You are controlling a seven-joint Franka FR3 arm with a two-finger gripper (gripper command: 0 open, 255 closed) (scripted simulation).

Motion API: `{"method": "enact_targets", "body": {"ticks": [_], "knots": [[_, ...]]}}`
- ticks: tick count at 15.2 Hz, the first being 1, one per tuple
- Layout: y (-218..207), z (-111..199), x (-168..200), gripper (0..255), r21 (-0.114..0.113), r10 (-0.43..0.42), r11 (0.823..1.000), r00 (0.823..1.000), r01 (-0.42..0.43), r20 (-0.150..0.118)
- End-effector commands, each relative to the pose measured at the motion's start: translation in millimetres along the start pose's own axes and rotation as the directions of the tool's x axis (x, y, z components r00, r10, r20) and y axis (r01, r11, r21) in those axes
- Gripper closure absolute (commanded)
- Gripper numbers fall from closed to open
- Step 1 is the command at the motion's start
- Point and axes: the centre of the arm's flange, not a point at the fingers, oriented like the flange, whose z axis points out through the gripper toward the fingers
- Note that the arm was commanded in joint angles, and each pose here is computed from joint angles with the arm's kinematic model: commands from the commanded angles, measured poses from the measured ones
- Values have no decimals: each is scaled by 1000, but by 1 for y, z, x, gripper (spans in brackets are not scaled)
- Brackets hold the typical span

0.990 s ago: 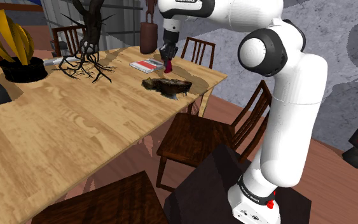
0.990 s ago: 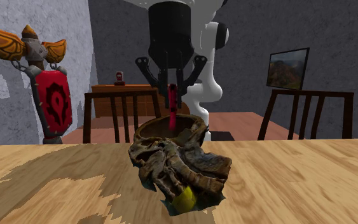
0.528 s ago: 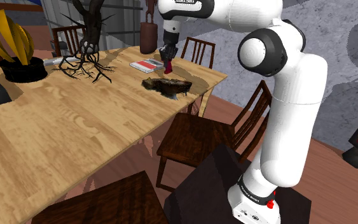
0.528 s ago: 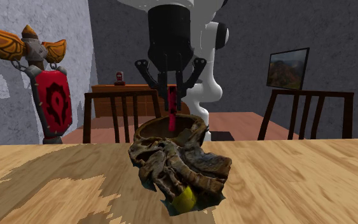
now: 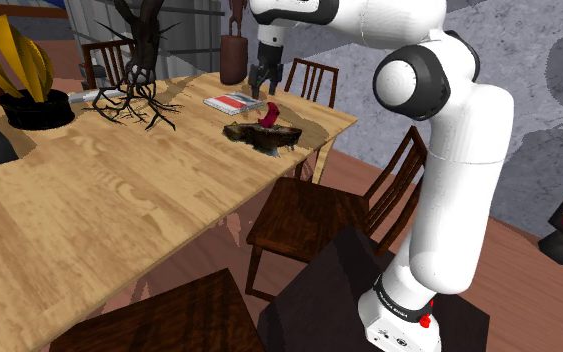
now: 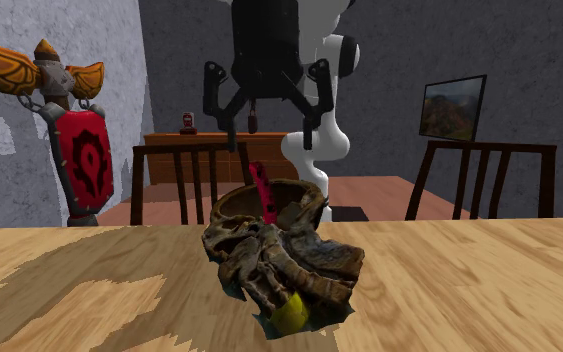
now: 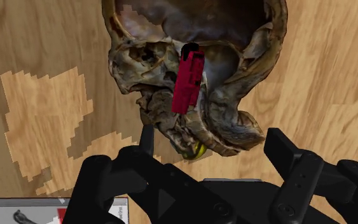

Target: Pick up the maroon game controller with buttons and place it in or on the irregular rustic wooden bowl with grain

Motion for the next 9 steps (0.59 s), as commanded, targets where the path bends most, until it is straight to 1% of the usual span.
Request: {"method": "enact_targets", "body": {"ticks": [1, 2, 9], "knots": [[0, -24, 1, 0, 0, 0, 1000, 1000, 0, 1], [0, -35, 1, 0, 0, 0, 1000, 1000, 0, 1], [0, -35, 1, 0, 0, 0, 1000, 1000, 0, 1]]}}
